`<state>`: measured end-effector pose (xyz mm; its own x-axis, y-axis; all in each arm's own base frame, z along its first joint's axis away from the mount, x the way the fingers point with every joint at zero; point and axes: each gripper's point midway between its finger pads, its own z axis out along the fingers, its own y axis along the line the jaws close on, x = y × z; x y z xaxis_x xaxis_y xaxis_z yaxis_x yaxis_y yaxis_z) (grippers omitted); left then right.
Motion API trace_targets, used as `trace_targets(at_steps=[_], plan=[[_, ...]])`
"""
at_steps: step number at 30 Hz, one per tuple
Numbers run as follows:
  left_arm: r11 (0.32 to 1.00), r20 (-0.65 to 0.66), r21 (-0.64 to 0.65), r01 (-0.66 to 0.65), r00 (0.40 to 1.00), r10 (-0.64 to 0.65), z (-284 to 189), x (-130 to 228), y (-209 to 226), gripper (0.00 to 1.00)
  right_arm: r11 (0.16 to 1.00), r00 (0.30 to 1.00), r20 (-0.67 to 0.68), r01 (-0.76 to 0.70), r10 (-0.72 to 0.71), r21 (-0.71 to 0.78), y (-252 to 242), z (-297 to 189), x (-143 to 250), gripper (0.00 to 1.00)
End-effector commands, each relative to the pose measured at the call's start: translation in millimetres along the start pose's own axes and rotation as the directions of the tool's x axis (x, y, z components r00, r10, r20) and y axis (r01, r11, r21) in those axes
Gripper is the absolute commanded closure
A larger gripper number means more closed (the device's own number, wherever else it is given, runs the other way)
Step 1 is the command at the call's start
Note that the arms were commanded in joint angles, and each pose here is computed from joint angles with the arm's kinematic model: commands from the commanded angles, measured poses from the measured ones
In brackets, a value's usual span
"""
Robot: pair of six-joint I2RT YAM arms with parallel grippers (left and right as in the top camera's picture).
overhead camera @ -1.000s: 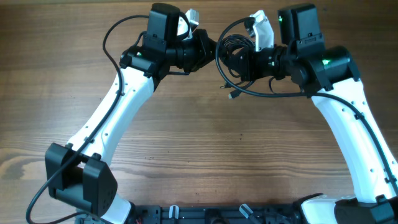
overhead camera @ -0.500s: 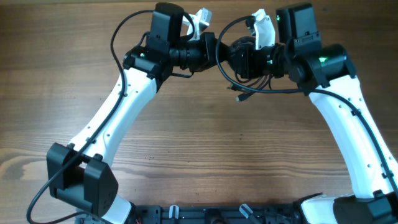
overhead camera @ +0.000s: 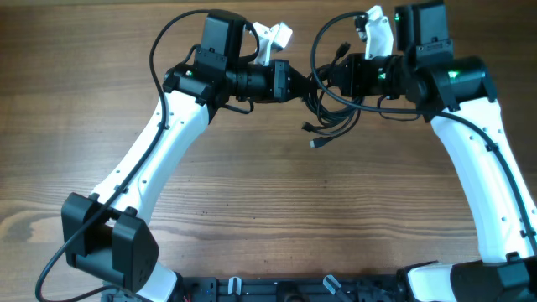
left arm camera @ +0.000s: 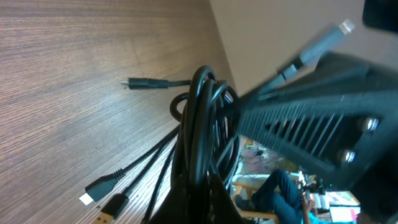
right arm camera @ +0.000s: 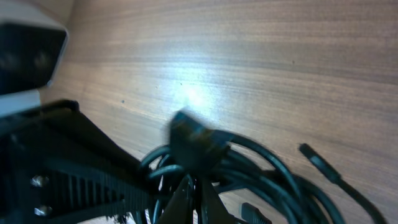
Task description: Untangle cables
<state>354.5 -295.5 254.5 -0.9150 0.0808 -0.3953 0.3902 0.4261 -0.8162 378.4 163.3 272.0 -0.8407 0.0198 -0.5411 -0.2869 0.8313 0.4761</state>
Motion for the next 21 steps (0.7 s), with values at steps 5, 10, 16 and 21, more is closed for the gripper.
trace_targets(at_steps=[5,10,16,21], plan=[[0.976,-0.052,0.163,-0.147,0.986,0.157,-8,16,-42,0.96,0.999,1.0,0.03,-0.006,0.007,-0.031,-1,3,-12,0.96],[0.972,-0.059,0.184,-0.149,0.985,0.162,-9,18,-45,0.96,1.0,0.999,0.039,-0.004,0.005,-0.012,-4,3,-14,0.92],[0.971,-0.068,0.189,-0.144,0.985,0.159,-6,21,-48,0.96,0.998,0.999,0.042,0.008,-0.005,-0.07,6,2,-16,0.69],[0.977,-0.065,0.171,-0.126,0.988,0.138,-5,19,-46,0.96,0.998,0.999,0.047,-0.015,0.018,-0.059,4,2,-17,0.75]])
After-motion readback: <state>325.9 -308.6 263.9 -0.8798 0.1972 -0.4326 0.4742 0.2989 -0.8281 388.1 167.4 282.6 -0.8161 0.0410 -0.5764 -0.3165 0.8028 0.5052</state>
